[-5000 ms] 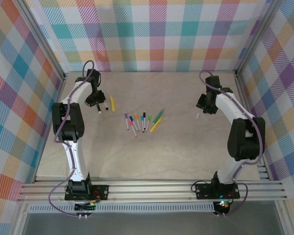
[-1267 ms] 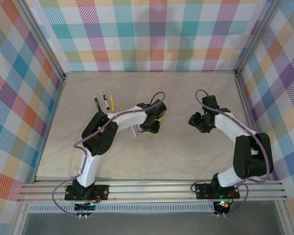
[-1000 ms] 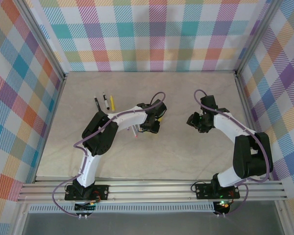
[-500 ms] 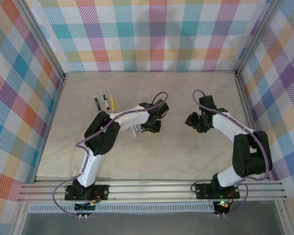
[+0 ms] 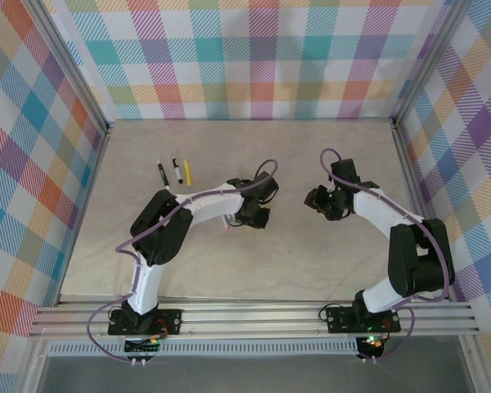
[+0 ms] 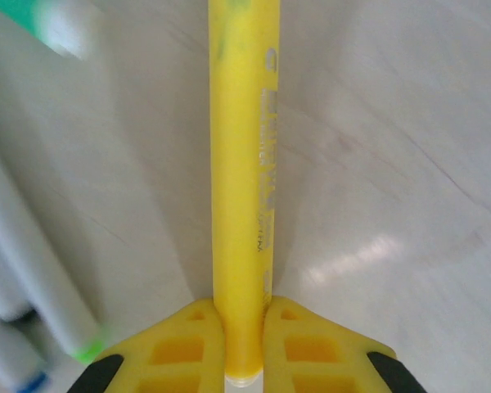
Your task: Open the pen caps
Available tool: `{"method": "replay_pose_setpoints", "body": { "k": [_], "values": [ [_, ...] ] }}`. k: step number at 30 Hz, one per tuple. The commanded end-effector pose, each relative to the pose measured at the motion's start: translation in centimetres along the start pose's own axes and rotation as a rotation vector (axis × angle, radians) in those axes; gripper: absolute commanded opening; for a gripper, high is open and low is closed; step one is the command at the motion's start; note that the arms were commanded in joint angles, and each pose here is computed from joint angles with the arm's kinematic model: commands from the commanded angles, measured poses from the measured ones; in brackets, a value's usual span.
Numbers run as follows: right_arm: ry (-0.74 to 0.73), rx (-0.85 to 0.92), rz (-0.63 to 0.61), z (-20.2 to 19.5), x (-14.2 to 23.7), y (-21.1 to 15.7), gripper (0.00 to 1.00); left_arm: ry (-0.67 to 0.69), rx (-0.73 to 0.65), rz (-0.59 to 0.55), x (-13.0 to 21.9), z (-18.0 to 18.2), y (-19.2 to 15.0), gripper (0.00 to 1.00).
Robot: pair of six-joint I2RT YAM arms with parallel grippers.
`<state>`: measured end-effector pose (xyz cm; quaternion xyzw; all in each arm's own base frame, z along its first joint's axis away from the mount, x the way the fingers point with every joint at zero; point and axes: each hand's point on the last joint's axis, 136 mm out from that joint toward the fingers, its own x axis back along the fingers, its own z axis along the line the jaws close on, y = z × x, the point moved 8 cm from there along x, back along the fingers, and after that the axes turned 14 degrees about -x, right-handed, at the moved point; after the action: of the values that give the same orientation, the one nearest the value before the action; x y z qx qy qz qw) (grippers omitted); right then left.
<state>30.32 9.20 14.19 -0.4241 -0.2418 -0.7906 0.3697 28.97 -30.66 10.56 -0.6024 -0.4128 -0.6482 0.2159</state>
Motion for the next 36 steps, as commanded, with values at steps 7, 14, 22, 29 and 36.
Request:
{"method": "replay_pose_setpoints", "body": {
  "k": [7, 14, 22, 29, 36],
  "values": [
    [0.207, -0.023, 0.097, 2.4, 0.1, -0.9, 0.51, -0.382, -0.09, -0.149, 6.3, -4.5, 0.2, 0.0],
    [0.288, -0.021, 0.132, 3.6, 0.5, -1.6, 0.54, -0.436, -0.097, -0.174, 8.0, -5.0, 0.5, 0.0],
    [0.298, -0.02, 0.088, 4.0, 1.6, -1.7, 0.54, -0.43, -0.09, -0.149, 7.4, -5.0, 0.4, 0.0],
    [0.283, -0.053, 0.053, 3.9, 2.1, -1.5, 0.54, -0.416, -0.08, -0.139, 7.0, -4.9, 0.6, 0.0],
    [0.303, -0.057, 0.025, 4.2, 2.7, -1.4, 0.53, -0.419, -0.076, -0.13, 6.6, -5.0, 0.8, 0.0]
  ]
}}
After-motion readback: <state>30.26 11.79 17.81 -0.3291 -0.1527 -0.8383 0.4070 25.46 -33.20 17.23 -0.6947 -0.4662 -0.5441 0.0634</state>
